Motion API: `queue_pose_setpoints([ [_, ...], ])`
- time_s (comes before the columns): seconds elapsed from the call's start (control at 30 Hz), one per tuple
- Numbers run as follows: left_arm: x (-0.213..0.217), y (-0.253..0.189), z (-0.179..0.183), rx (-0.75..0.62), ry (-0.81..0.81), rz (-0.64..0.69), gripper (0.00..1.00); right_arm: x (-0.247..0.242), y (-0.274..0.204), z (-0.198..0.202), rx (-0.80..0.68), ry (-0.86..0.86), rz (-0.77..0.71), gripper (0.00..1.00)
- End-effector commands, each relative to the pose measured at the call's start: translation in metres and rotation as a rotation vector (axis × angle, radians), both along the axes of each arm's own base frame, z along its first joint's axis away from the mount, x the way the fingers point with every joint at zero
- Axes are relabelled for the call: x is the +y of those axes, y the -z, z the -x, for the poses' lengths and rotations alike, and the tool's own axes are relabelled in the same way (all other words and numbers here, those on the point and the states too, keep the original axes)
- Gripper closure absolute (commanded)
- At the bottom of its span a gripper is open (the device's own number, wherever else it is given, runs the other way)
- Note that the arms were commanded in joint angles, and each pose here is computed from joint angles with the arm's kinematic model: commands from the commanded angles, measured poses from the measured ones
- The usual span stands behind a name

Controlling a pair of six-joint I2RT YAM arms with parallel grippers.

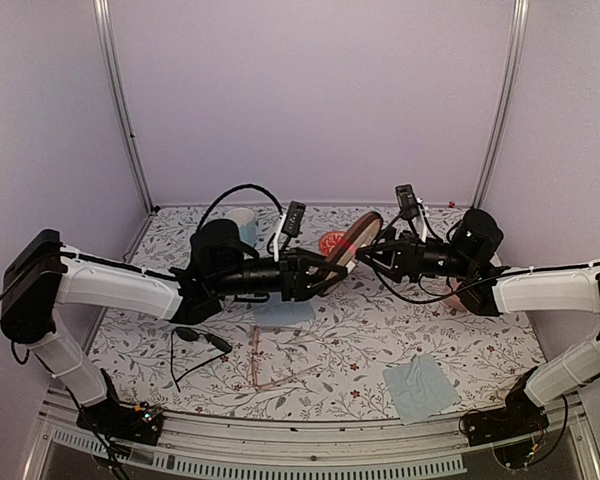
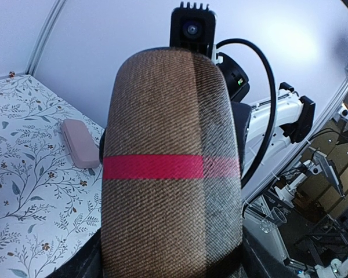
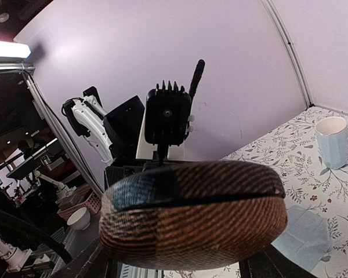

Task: Organize the sunglasses
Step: Open the sunglasses case.

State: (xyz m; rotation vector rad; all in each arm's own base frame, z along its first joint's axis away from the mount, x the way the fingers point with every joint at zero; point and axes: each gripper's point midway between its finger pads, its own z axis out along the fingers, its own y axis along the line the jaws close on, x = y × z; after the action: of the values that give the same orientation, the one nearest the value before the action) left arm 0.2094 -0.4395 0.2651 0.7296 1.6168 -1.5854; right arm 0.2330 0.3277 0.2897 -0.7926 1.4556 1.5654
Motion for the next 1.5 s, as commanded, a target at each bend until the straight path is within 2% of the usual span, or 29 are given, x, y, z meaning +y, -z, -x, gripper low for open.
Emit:
queue_pose_setpoints([
  [0.0, -0.003, -0.001, 0.007, -0.022, 0.027, 0.021, 1.0, 0.003, 0.0, -0.004, 0.014, 0.012, -0.009, 0.31],
  [0.27, -0.003, 0.0, 0.007, -0.024, 0.027, 0.019, 1.0, 0.003, 0.002, -0.005, 0.021, 0.011, -0.004, 0.49],
  [0.47, -0.004, 0.002, 0.008, -0.037, 0.033, 0.001, 0.67, 0.005, 0.002, -0.001, -0.002, -0.017, 0.011, 0.64],
  [0.5, -0.005, 0.003, 0.008, -0.039, 0.036, -0.006, 0.62, 0.005, 0.002, 0.001, -0.007, -0.026, 0.014, 0.68],
  [0.57, -0.006, 0.003, 0.008, -0.05, 0.043, -0.018, 0.42, 0.006, 0.001, 0.002, -0.018, -0.038, 0.022, 0.78],
  [0.6, -0.006, 0.004, 0.008, -0.053, 0.046, -0.023, 0.37, 0.007, 0.001, 0.003, -0.023, -0.045, 0.025, 0.85],
  [0.67, -0.007, 0.004, 0.008, -0.059, 0.047, -0.032, 0.29, 0.007, 0.002, 0.005, -0.03, -0.057, 0.033, 0.95],
  [0.73, -0.007, 0.003, 0.008, -0.065, 0.046, -0.034, 0.23, 0.008, 0.004, 0.006, -0.033, -0.07, 0.043, 1.0],
  [0.87, -0.009, 0.004, 0.007, -0.072, 0.044, -0.043, 0.13, 0.008, 0.007, 0.008, -0.037, -0.084, 0.054, 1.0],
  [0.97, -0.01, 0.006, 0.005, -0.073, 0.042, -0.049, 0.14, 0.009, 0.01, 0.01, -0.034, -0.097, 0.06, 1.0],
  [1.03, -0.011, 0.006, 0.005, -0.073, 0.042, -0.048, 0.18, 0.009, 0.011, 0.011, -0.033, -0.106, 0.064, 1.0],
  [1.33, -0.012, 0.011, 0.005, -0.07, 0.05, -0.056, 0.43, 0.009, 0.016, 0.013, -0.03, -0.111, 0.071, 1.0],
  [1.47, -0.01, 0.009, 0.007, -0.073, 0.055, -0.045, 0.58, 0.007, 0.021, 0.013, -0.027, -0.102, 0.081, 1.0],
])
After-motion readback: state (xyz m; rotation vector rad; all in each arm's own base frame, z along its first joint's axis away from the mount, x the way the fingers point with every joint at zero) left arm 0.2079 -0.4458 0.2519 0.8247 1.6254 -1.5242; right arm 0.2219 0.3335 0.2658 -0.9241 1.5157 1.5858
